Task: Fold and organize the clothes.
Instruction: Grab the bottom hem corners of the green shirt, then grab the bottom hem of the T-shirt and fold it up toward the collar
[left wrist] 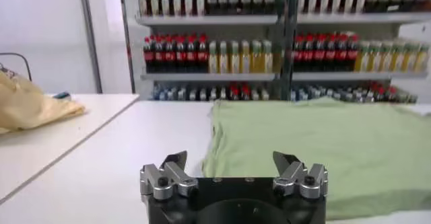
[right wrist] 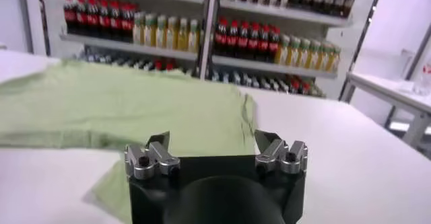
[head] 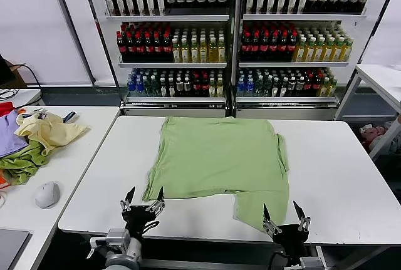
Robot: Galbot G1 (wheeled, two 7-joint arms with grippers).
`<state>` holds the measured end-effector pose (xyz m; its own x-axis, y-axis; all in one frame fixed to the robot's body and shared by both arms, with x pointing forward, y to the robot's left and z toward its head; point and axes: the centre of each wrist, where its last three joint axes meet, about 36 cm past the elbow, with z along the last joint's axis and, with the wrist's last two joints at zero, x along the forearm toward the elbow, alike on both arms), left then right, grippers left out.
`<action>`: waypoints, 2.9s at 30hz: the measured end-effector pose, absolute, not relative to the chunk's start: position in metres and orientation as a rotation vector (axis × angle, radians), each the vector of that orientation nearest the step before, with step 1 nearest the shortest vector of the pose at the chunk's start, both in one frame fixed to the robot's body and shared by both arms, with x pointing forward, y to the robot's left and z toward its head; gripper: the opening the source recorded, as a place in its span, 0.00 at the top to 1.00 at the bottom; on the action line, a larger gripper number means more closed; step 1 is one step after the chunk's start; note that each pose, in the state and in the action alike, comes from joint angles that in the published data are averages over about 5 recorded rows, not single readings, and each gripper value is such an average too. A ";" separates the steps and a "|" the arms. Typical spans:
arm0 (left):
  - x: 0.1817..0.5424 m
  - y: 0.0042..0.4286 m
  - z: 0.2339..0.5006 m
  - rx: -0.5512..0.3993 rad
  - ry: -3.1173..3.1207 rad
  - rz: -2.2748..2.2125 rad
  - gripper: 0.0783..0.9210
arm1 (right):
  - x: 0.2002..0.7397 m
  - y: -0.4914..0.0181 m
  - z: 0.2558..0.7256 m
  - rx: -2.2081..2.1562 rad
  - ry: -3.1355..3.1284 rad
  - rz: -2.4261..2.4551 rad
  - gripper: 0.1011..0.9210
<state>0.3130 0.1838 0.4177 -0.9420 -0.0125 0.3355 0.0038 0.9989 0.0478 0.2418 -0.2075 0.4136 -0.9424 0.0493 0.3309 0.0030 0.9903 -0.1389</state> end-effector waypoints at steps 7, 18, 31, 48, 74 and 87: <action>0.335 0.185 0.407 0.051 -2.761 -0.136 0.12 | 0.243 -0.203 0.404 -0.067 -2.762 0.198 0.12; 0.350 0.186 0.395 0.045 -2.670 -0.192 0.12 | 0.246 -0.197 0.390 -0.104 -2.717 0.199 0.12; 0.359 0.190 0.388 0.048 -2.618 -0.177 0.42 | 0.248 -0.199 0.380 -0.109 -2.678 0.163 0.51; 0.349 0.192 0.391 -0.014 -2.605 -0.100 0.94 | 0.242 -0.208 0.388 -0.019 -2.722 0.106 0.96; 0.364 0.205 0.438 -0.142 -2.819 -0.065 0.95 | 0.326 -0.251 0.431 0.008 -3.010 0.092 0.96; 0.428 0.210 0.417 -0.131 -2.811 -0.168 0.95 | 0.419 -0.249 0.421 0.043 -3.026 0.138 0.96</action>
<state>0.4281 0.2100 0.4171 -0.9442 0.0716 0.3215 0.1093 0.9889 0.1010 0.4188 -0.2487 0.4212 -0.9934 -0.0231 0.1127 -0.0333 0.9955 -0.0892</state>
